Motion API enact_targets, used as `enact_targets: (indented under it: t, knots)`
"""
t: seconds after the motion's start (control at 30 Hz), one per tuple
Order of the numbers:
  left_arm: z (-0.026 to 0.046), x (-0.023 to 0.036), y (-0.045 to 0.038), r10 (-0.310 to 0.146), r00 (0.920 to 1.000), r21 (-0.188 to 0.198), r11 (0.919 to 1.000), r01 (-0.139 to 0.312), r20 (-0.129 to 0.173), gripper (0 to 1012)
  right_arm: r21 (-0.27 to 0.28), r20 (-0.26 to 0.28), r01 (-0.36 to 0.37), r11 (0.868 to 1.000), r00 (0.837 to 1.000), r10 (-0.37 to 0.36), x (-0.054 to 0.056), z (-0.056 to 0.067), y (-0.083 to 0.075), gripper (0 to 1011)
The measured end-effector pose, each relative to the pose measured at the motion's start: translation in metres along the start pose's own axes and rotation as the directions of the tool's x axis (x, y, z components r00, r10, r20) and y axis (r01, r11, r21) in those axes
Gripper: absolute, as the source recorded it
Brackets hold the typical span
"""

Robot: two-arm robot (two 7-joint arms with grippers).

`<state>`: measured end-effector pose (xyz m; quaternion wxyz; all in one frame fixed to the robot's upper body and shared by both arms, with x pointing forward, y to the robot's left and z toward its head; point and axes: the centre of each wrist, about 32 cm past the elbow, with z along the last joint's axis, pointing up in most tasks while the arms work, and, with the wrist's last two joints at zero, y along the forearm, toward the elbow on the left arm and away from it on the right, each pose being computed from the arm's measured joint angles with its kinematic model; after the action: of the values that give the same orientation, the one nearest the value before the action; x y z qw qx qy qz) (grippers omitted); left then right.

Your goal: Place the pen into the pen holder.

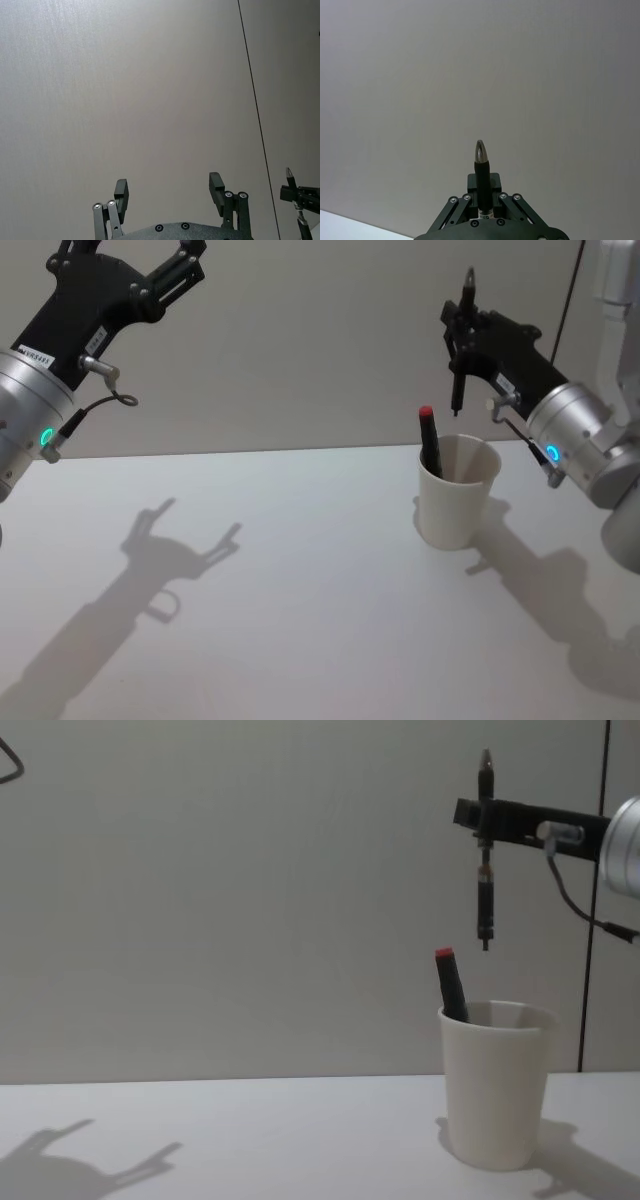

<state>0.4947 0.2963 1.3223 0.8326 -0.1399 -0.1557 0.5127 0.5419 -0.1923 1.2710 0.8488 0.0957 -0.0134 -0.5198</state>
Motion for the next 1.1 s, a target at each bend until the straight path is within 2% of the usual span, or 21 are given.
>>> enact_targets:
  t: [0.33,0.43,0.47,0.53,0.57,0.77,0.83,0.9,1.0,1.1]
  knots:
    - [0.0,0.0,0.0,0.0,1.0,0.0,1.0,0.0,0.0,1001,-0.015,-0.003,0.001,1.0,1.0,-0.001,-0.002,0.0,-0.008,145]
    - [0.0,0.0,0.0,0.0,1.0,0.0,1.0,0.0,0.0,1001,-0.02,-0.004,0.001,1.0,1.0,-0.001,-0.002,0.0,-0.01,226]
    - [0.0,0.0,0.0,0.0,1.0,0.0,1.0,0.0,0.0,1001,-0.02,-0.005,0.001,1.0,1.0,-0.001,-0.002,0.0,-0.011,281]
    - [0.0,0.0,0.0,0.0,1.0,0.0,1.0,0.0,0.0,1001,-0.021,-0.005,0.001,1.0,1.0,-0.001,-0.002,0.0,-0.011,318]
    - [0.0,0.0,0.0,0.0,1.0,0.0,1.0,0.0,0.0,1001,-0.023,-0.005,0.001,1.0,1.0,-0.001,-0.002,0.0,-0.012,379]
    - [0.0,0.0,0.0,0.0,1.0,0.0,1.0,0.0,0.0,1001,-0.025,-0.006,0.001,1.0,1.0,-0.001,-0.003,0.0,-0.013,534]
    - [0.0,0.0,0.0,0.0,1.0,0.0,1.0,0.0,0.0,1001,-0.026,-0.006,0.001,1.0,1.0,-0.001,-0.003,0.0,-0.014,640]
    - [0.0,0.0,0.0,0.0,1.0,0.0,1.0,0.0,0.0,1001,-0.026,-0.006,0.001,1.0,1.0,-0.001,-0.003,0.0,-0.014,661]
    - [0.0,0.0,0.0,0.0,1.0,0.0,1.0,0.0,0.0,1001,-0.027,-0.006,0.001,1.0,1.0,-0.001,-0.003,0.0,-0.014,778]
    - [0.0,0.0,0.0,0.0,1.0,0.0,1.0,0.0,0.0,1001,-0.028,-0.006,0.001,1.0,1.0,-0.001,-0.003,0.0,-0.015,850]
